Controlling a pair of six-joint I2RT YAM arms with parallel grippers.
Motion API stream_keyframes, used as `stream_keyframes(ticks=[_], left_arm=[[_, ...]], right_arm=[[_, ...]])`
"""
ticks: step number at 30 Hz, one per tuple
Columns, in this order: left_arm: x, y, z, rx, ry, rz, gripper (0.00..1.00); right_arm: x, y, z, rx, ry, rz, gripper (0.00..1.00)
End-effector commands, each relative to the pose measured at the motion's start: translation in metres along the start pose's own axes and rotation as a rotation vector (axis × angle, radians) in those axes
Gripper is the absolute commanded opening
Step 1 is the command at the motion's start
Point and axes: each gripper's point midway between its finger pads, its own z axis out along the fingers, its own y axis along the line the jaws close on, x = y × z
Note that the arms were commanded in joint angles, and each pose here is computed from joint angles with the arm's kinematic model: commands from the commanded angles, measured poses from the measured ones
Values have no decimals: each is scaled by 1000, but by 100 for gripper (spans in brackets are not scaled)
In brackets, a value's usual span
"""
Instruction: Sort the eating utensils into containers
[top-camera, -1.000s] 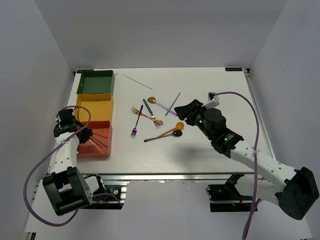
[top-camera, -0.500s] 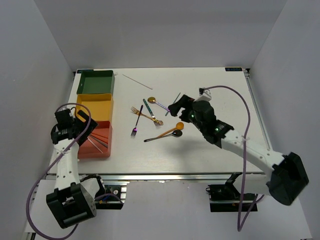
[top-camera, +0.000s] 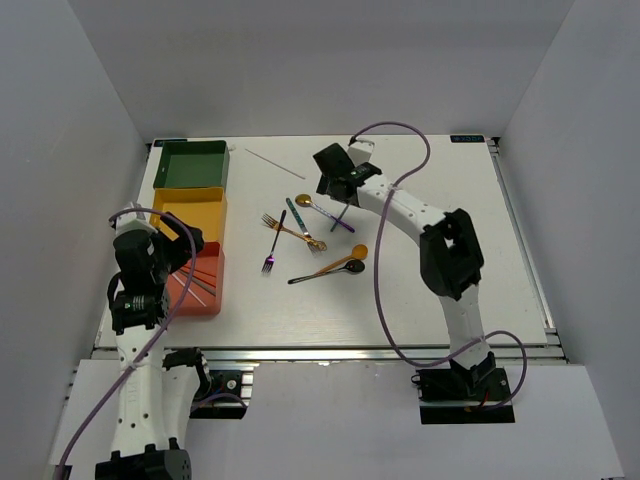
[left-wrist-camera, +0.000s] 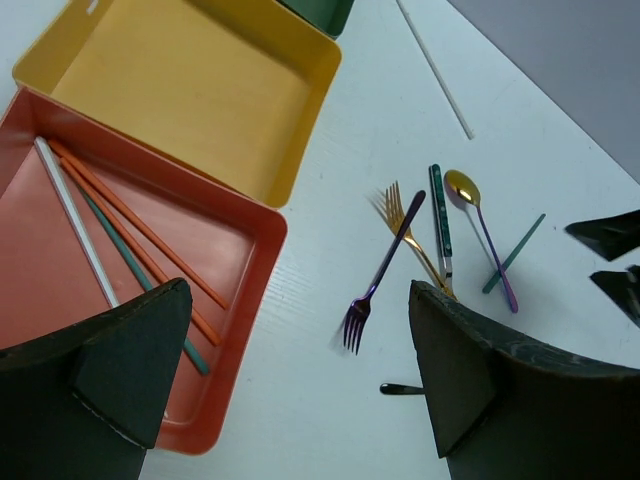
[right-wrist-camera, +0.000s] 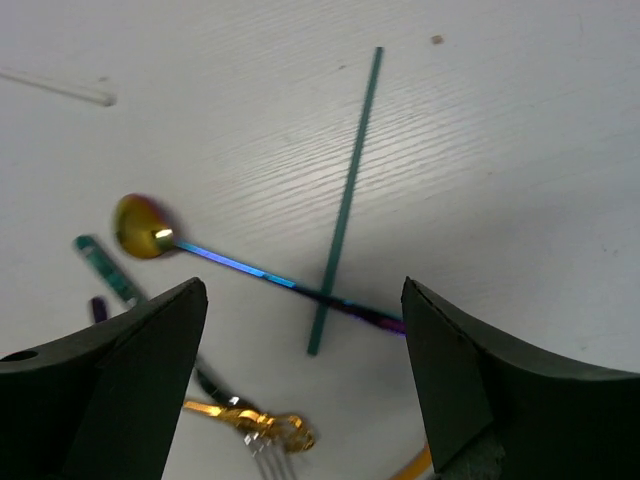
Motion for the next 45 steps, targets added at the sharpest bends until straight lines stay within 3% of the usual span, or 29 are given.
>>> stream_keyframes(ticks=[1, 12, 16, 25, 30, 37, 45], left_arm=[[2, -2, 6, 3, -7, 14, 98], [14, -4, 17, 16, 59, 17, 98], [16, -7, 16, 30, 64, 23, 98], [17, -13, 14, 51, 65, 31, 98], [17, -16, 11, 62, 58, 36, 98], [18, -18, 10, 71, 56, 42, 98], [19, -20, 9, 77, 56, 47, 98]], right_arm=[[-3, -33, 21, 134, 33, -32, 82], [20, -24, 69, 129, 60, -86, 74], [34, -22, 84, 125, 86, -102, 66], [50, -35, 87, 203, 82, -125, 39], [62, -44, 91, 231, 112, -134, 15], [76, -60, 91, 231, 184, -85, 0], [55, -68, 70, 188, 136, 17, 0]])
